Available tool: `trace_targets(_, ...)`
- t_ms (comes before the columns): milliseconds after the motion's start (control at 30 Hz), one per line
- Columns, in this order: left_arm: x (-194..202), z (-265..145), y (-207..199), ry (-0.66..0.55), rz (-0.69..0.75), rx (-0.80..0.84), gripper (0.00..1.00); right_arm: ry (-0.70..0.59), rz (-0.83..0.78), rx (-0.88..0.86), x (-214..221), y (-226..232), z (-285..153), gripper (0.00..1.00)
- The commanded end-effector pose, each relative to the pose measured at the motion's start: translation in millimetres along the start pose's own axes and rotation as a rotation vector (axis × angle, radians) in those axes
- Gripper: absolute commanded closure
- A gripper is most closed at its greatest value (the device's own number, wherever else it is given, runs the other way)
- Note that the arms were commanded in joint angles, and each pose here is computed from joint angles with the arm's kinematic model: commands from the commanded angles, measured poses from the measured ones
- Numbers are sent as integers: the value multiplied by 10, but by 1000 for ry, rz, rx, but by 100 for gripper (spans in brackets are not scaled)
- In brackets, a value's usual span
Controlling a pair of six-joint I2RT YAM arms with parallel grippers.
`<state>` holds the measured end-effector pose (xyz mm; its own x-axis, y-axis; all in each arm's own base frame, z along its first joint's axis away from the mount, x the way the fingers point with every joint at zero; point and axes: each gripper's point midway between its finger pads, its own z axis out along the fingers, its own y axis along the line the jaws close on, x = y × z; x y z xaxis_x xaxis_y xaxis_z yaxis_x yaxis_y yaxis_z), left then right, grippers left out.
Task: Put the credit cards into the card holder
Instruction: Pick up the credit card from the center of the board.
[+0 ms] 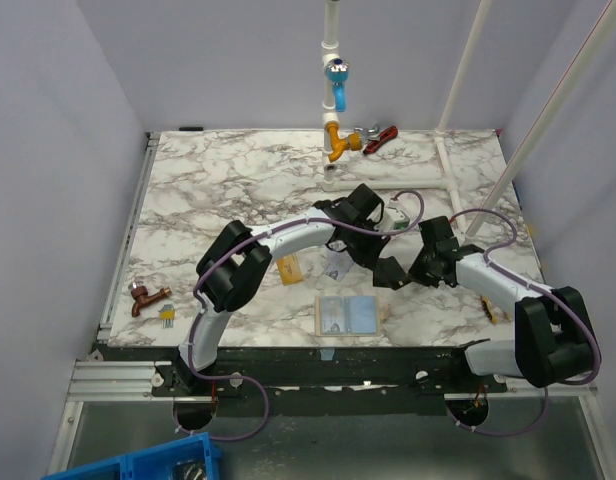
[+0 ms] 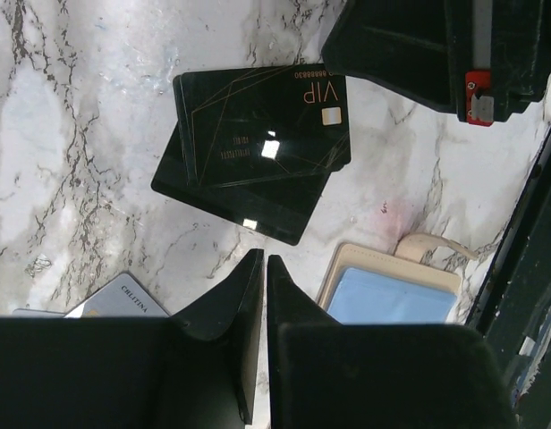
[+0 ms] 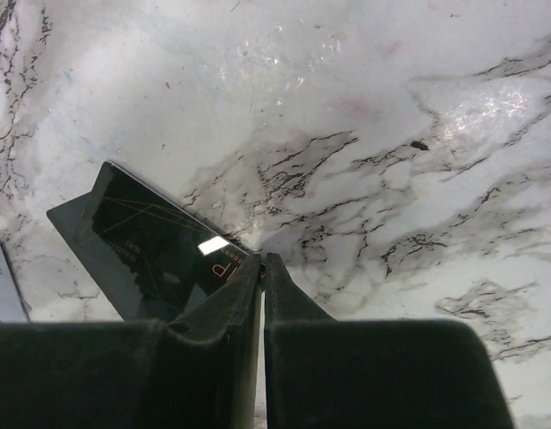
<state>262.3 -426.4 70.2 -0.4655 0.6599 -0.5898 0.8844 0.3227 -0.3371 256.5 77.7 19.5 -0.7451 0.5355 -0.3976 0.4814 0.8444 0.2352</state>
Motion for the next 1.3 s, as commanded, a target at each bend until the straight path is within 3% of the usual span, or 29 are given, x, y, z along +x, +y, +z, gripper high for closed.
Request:
trace_targets(0,38,42,-7,-18,-26,12,91,9,-3,33,39,-96,93,92)
trace_targets(467,-36,35,9,-64,-122,-7,84,39,-2,69,93,-153,97,99)
trace_targets(600,-43,13,32,-71,-125,-7,84,-10,-4,-15,-72,35,-71,96)
trace_targets(867,-8,15,87,-67,-131,-26,84,69,-17,-88,117,111,-84,82)
trace_targets(1267,-20,3,104,-70,-139,-31,83,93,-22,-51,198,19,3,87)
